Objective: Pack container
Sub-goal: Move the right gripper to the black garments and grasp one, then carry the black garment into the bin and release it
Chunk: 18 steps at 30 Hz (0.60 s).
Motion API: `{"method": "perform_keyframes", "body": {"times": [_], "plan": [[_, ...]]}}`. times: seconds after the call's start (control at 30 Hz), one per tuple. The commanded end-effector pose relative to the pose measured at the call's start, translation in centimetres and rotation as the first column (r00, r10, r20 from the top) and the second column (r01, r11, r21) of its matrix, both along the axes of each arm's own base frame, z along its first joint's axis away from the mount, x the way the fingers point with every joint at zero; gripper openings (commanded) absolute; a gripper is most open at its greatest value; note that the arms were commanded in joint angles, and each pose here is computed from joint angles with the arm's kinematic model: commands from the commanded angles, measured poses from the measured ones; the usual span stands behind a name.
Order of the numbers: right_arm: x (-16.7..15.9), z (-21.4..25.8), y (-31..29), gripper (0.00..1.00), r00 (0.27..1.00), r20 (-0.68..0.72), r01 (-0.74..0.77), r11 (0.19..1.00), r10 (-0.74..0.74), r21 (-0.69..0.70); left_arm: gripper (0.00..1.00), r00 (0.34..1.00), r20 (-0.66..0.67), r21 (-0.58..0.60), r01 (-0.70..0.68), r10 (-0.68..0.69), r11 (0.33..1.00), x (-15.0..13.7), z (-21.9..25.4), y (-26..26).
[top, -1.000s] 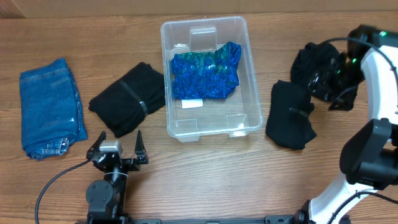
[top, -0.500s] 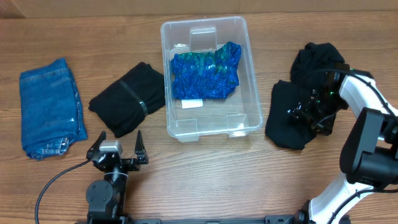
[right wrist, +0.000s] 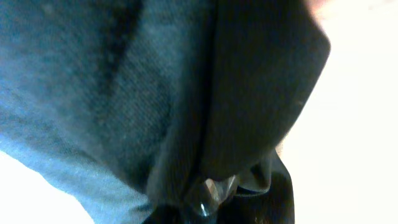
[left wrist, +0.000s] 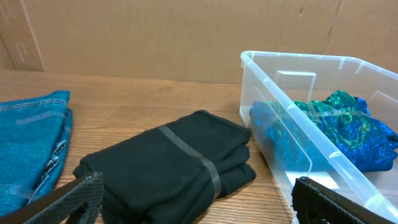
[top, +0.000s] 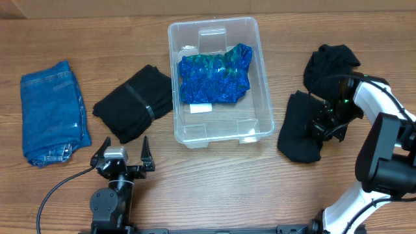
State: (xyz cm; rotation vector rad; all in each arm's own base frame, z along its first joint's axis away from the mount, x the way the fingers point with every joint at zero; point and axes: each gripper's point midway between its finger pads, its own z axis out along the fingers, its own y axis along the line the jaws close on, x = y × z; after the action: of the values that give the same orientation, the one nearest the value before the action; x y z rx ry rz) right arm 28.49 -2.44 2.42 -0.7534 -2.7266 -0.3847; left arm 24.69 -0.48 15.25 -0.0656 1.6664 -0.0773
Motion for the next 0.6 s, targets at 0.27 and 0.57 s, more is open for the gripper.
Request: {"method": "perform_keyframes", "body": {"times": [0.27, 0.57], "plan": [[7.8, 20.2, 0.9, 0.04, 0.9, 0.431, -0.055, 0.998, 0.067, -0.039, 1.0, 1.0, 0.001, 0.025, 0.007, -0.007, 1.0, 0.0, -0.1, 0.0], [6.5, 27.6, 14.4, 0.04, 0.71, 0.649, -0.389, 0.92, 0.272, 0.039, 1.0, 1.0, 0.001, 0.025, 0.007, -0.007, 1.0, 0.0, -0.1, 0.0]]}}
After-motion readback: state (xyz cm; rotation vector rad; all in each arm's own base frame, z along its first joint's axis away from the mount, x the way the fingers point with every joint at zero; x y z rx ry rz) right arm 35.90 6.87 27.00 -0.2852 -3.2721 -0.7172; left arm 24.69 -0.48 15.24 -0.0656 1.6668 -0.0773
